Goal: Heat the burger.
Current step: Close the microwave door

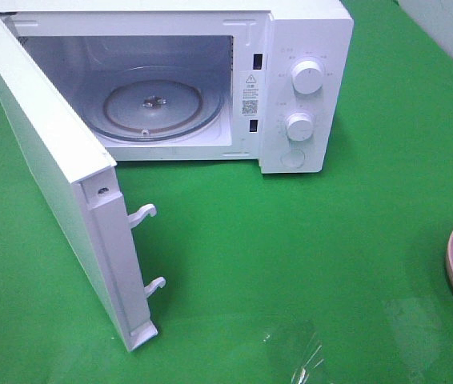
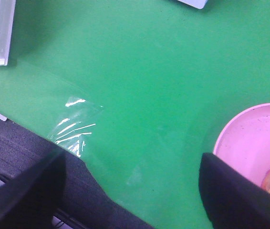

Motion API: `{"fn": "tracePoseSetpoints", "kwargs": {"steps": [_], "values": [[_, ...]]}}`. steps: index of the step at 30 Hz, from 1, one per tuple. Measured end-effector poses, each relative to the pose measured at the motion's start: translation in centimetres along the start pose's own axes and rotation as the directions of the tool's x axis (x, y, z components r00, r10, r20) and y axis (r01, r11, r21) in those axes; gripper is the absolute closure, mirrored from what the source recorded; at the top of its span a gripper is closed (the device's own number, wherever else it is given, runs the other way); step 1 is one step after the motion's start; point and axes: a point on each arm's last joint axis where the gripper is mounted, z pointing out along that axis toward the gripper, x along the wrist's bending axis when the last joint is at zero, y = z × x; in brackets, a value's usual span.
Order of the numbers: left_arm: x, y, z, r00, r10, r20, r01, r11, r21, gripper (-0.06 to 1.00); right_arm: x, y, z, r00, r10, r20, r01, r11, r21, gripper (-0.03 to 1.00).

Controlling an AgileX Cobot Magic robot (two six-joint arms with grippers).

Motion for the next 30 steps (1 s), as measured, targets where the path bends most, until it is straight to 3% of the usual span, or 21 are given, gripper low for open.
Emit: {"fn": "tracePoseSetpoints", "kwargs": {"steps": [5,7,12,14,19,21,30], "values": [[0.0,0.0,0.0,1.000,0.000,0.000,0.000,1.000,0.000,-0.02,-0.4,-1.4,-0.8,0.999,0.025,0.022,-0.024,0.999,-0.039,0.20],[0.0,0.0,0.0,1.000,0.000,0.000,0.000,1.000,0.000,-0.02,-1.0,-3.0,-1.5,0.992,0.092,0.090,-0.083,0.992,-0.095,0.20],[0.0,0.0,0.0,1.000,0.000,0.000,0.000,1.000,0.000,-0.02,-1.2,-4.0,-2.2,0.981,0.139,0.135,-0.118,0.981,-0.156,0.21],[0.0,0.0,0.0,1.000,0.000,0.000,0.000,1.000,0.000,-0.02,-1.3,-5.1,-3.6,0.959,0.207,0.195,-0.154,0.954,-0.257,0.21],[0.0,0.0,0.0,1.000,0.000,0.000,0.000,1.000,0.000,-0.02,-1.1,-5.8,-4.5,0.937,0.257,0.238,-0.170,0.928,-0.331,0.21],[0.0,0.0,0.0,1.000,0.000,0.000,0.000,1.000,0.000,-0.02,-0.8,-6.7,-5.2,0.908,0.308,0.284,-0.182,0.901,-0.394,0.21],[0.0,0.0,0.0,1.000,0.000,0.000,0.000,1.000,0.000,-0.02,-0.7,-6.9,-5.4,0.879,0.349,0.325,-0.201,0.889,-0.411,0.21]]}}
